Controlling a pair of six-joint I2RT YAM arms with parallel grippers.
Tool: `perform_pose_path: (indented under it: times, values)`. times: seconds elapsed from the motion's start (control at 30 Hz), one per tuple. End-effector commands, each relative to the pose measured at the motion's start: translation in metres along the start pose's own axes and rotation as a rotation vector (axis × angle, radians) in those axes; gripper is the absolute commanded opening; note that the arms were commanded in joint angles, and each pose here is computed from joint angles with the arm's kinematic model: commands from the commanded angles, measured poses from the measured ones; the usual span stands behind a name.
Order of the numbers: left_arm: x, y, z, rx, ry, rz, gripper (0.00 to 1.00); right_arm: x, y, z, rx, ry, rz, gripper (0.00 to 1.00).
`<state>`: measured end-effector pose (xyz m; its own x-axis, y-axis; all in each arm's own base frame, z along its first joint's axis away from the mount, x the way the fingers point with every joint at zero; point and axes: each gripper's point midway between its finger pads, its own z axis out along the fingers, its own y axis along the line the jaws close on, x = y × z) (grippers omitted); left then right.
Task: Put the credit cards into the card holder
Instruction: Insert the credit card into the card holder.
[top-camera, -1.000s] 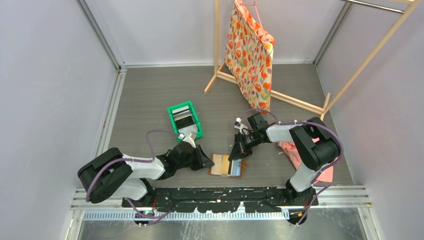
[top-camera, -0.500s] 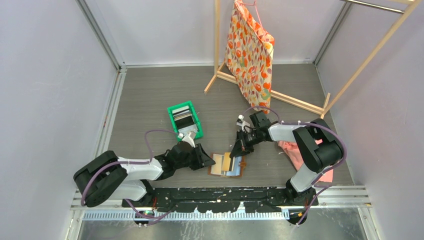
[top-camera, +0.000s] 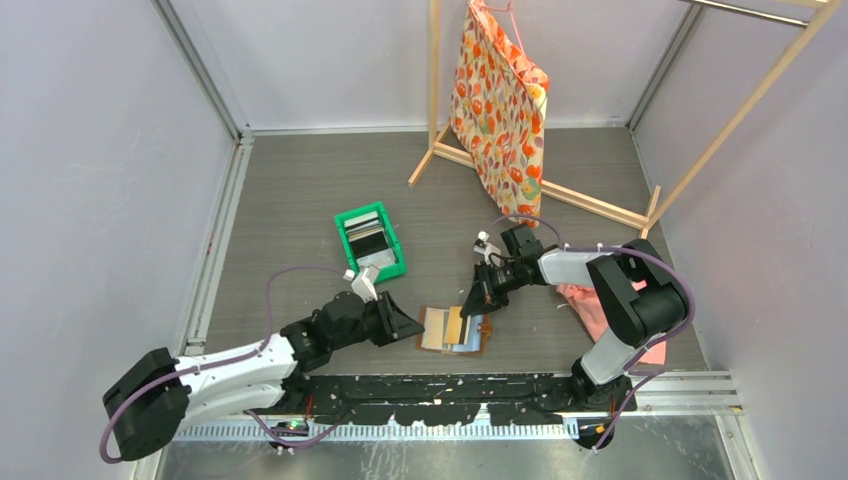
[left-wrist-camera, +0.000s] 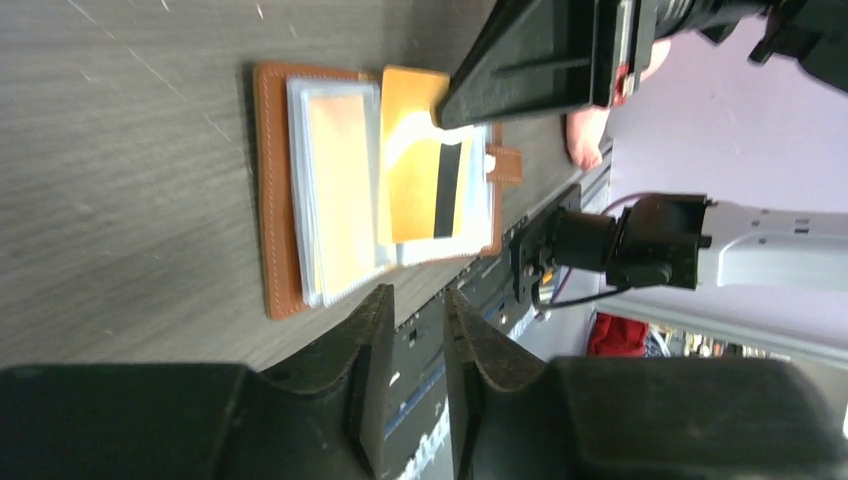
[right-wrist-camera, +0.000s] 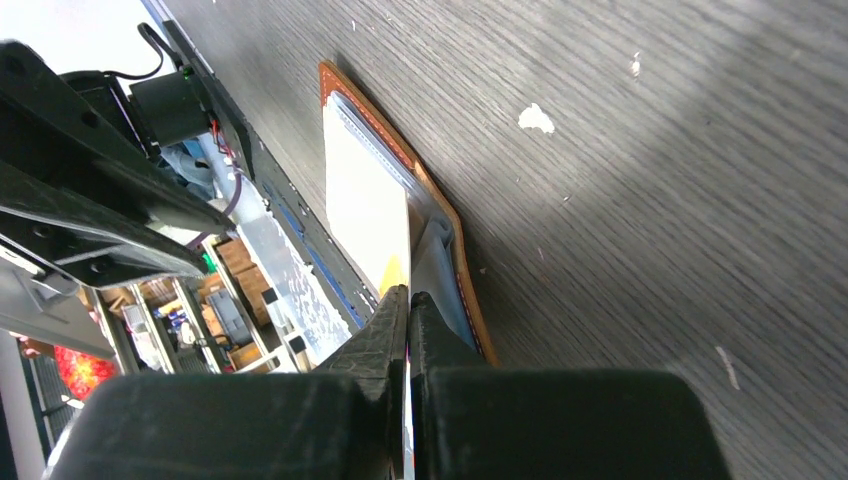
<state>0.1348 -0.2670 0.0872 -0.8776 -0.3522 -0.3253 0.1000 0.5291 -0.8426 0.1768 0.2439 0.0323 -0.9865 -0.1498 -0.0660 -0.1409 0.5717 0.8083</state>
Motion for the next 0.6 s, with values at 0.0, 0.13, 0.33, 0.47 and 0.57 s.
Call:
perform_pose_path:
  times: [0.0,0.13,0.33,0.47,0.57]
  values:
    - [0.02,-0.004,0.004,-0.004,0.047,-0.026,0.23,-0.008,0.002,-0.002,0.0,-0.028,-0.038,0.03]
    - [0.047,-0.013,0.024,0.008,0.117,-0.024,0.11,-0.008,0.004,-0.002,-0.002,-0.031,-0.043,0.03]
    - [0.071,-0.015,0.05,-0.034,0.125,-0.039,0.06,-0.008,0.004,-0.003,-0.002,-0.033,-0.049,0.02]
    - [0.075,-0.01,0.059,-0.057,0.101,-0.065,0.07,-0.008,0.005,-0.003,-0.006,-0.039,-0.051,0.02]
    - [0.074,-0.003,0.064,-0.08,0.065,-0.093,0.08,-0.009,0.006,-0.003,-0.008,-0.045,-0.048,0.02]
